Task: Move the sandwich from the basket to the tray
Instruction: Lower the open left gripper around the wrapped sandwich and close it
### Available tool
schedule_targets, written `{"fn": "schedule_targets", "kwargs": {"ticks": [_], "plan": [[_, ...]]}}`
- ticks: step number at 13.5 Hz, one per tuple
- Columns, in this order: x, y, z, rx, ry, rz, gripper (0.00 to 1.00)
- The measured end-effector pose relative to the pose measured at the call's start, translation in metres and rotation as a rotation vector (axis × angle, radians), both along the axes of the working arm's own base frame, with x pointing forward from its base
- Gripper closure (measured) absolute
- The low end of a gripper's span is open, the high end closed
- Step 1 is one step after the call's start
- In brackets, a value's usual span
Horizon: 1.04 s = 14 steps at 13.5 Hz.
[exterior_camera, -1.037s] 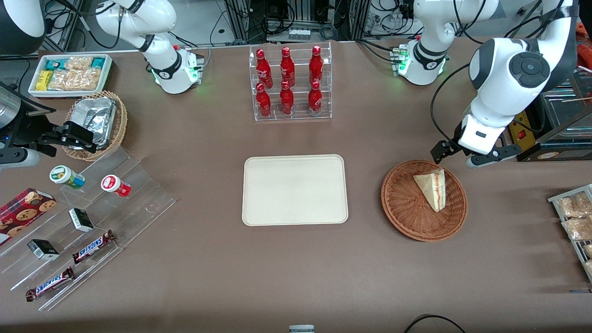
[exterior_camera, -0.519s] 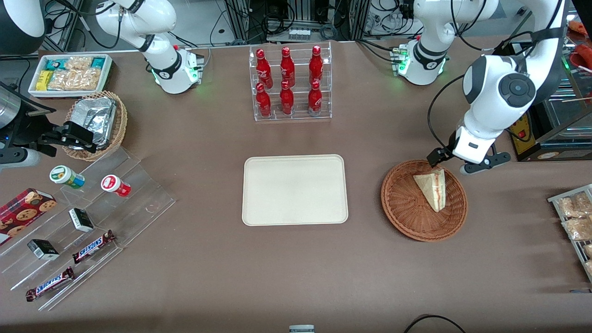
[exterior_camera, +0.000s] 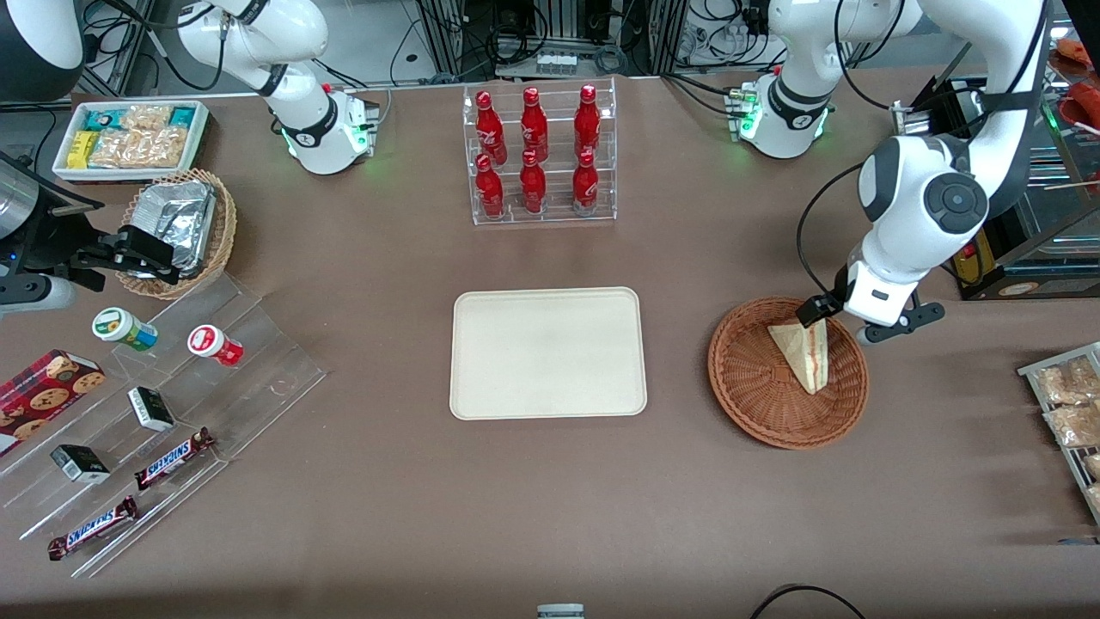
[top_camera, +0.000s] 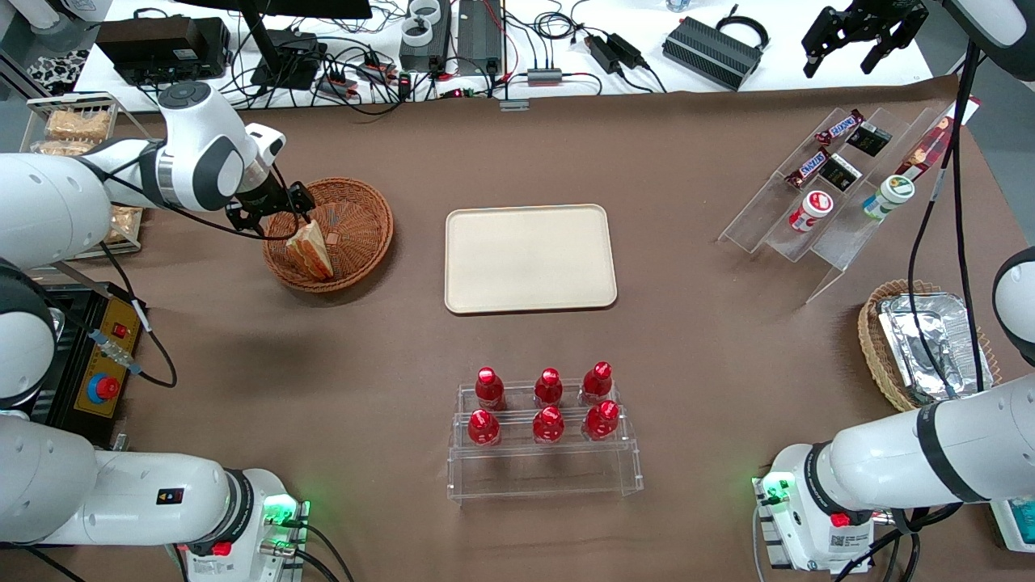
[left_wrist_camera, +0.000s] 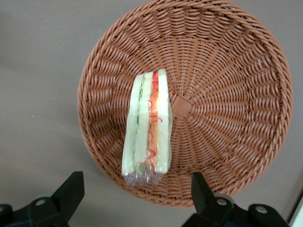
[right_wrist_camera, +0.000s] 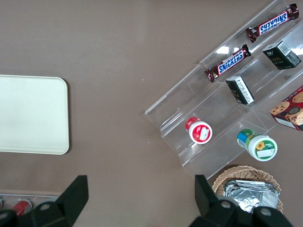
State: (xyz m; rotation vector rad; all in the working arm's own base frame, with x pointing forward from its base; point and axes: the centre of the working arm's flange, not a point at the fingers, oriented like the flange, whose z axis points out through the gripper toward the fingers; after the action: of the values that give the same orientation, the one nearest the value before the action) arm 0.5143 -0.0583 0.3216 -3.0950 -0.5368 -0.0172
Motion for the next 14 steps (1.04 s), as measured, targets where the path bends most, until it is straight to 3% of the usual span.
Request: {"fn": "schedule_targets", "kwargs": {"ticks": [7, 9, 11, 12, 14], "plan": [[0.0, 0.0, -0.039, -0.011, -0.016, 0.016, 0.02], [-0.004, 0.001, -0.05, -0.013, -0.018, 0.034, 0.07], [-0.007, 0.001, -0.054, -0.013, -0.012, 0.054, 0.22], [-0.008, 0.001, -0.056, -0.012, -0.009, 0.065, 0.22], [-0.009, 0.001, -0.056, -0.012, -0.008, 0.072, 0.42]]}}
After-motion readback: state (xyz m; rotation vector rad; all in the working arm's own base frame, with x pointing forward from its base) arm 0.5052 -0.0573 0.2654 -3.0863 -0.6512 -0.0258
